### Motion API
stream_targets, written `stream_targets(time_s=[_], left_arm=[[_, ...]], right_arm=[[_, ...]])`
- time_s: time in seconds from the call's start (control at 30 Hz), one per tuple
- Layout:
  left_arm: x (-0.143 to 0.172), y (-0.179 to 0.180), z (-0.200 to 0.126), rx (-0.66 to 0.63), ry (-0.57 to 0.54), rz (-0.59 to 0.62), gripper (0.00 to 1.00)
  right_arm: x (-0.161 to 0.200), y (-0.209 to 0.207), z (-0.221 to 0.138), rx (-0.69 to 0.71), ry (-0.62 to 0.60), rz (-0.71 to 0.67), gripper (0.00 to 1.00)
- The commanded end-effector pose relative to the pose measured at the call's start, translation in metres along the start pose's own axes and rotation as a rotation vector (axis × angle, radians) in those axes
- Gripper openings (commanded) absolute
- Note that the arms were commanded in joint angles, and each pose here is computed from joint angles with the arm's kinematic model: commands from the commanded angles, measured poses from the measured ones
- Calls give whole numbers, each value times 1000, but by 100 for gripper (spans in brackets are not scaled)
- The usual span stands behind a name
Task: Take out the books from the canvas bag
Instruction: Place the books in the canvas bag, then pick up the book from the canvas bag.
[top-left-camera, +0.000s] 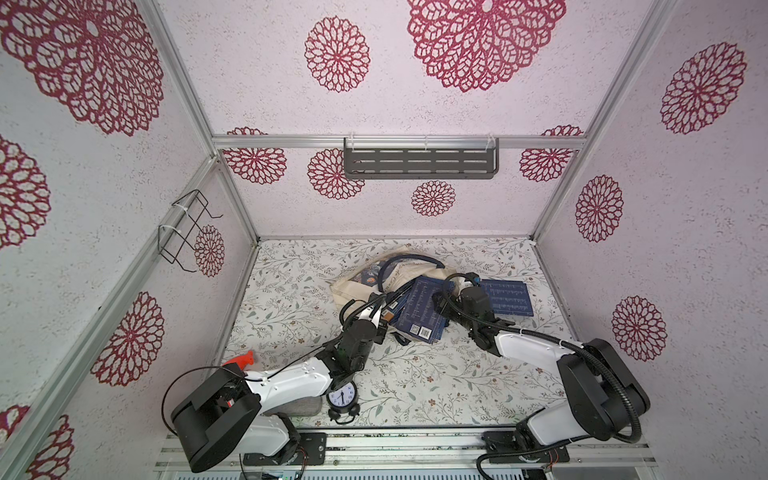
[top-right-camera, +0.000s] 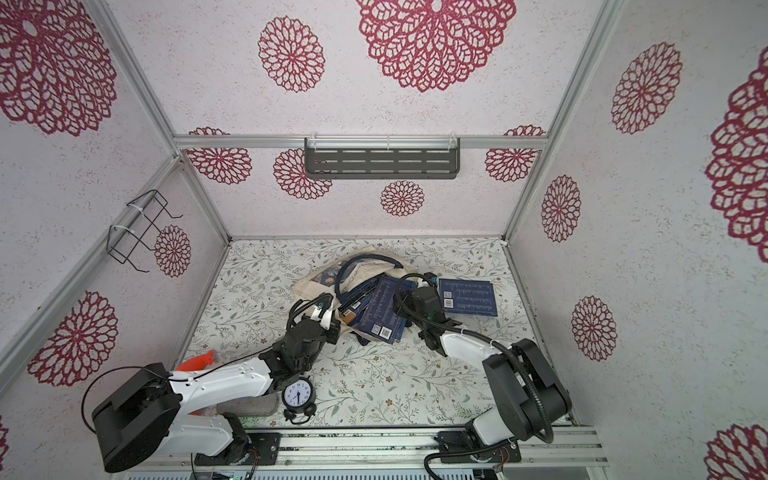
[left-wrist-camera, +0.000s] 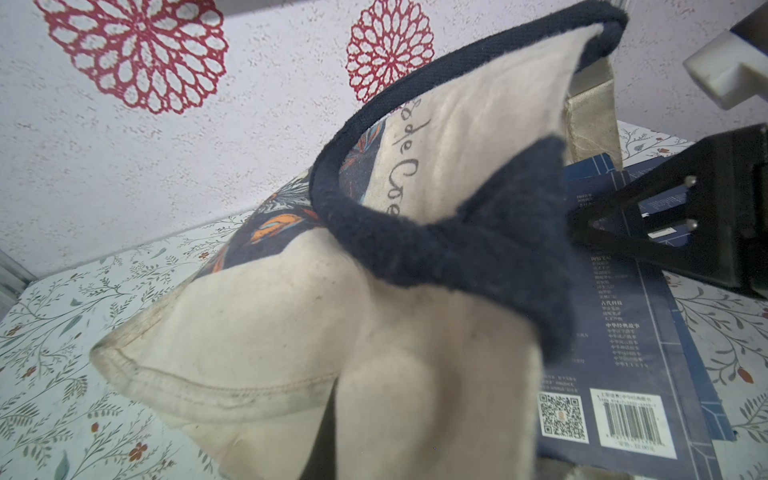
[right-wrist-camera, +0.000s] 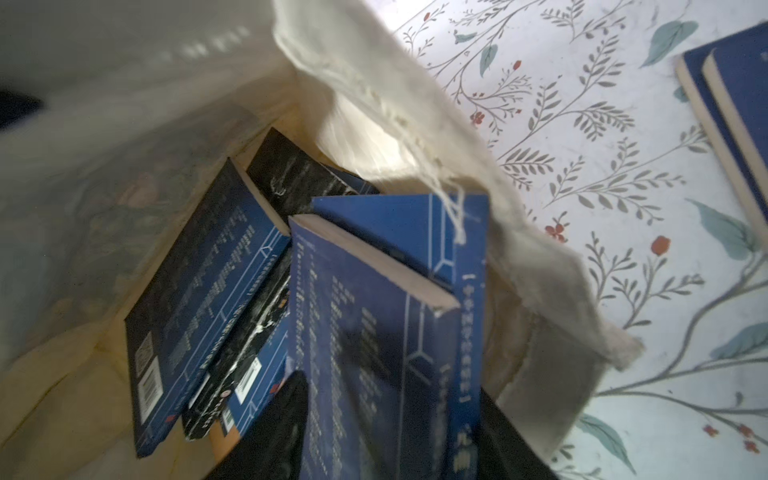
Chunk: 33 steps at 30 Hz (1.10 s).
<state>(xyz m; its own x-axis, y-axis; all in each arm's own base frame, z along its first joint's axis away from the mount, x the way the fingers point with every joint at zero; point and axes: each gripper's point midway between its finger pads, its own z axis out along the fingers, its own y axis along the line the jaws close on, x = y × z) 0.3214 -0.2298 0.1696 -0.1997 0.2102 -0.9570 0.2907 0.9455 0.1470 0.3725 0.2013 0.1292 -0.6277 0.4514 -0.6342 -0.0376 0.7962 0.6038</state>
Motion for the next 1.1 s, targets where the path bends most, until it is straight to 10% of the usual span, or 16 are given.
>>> stream_targets(time_s=[0.0, 0.77, 1.07], left_arm=[[-21, -12, 0, 40, -55, -16, 0], [-20, -12, 0, 42, -51, -12, 0], [-20, -12, 0, 38, -51, -11, 0]], right_arm=[[-21, 38, -17, -120, -33, -39, 62], [-9, 67, -61, -352, -53, 29, 51], [6, 43, -48, -251, -14, 57, 30]])
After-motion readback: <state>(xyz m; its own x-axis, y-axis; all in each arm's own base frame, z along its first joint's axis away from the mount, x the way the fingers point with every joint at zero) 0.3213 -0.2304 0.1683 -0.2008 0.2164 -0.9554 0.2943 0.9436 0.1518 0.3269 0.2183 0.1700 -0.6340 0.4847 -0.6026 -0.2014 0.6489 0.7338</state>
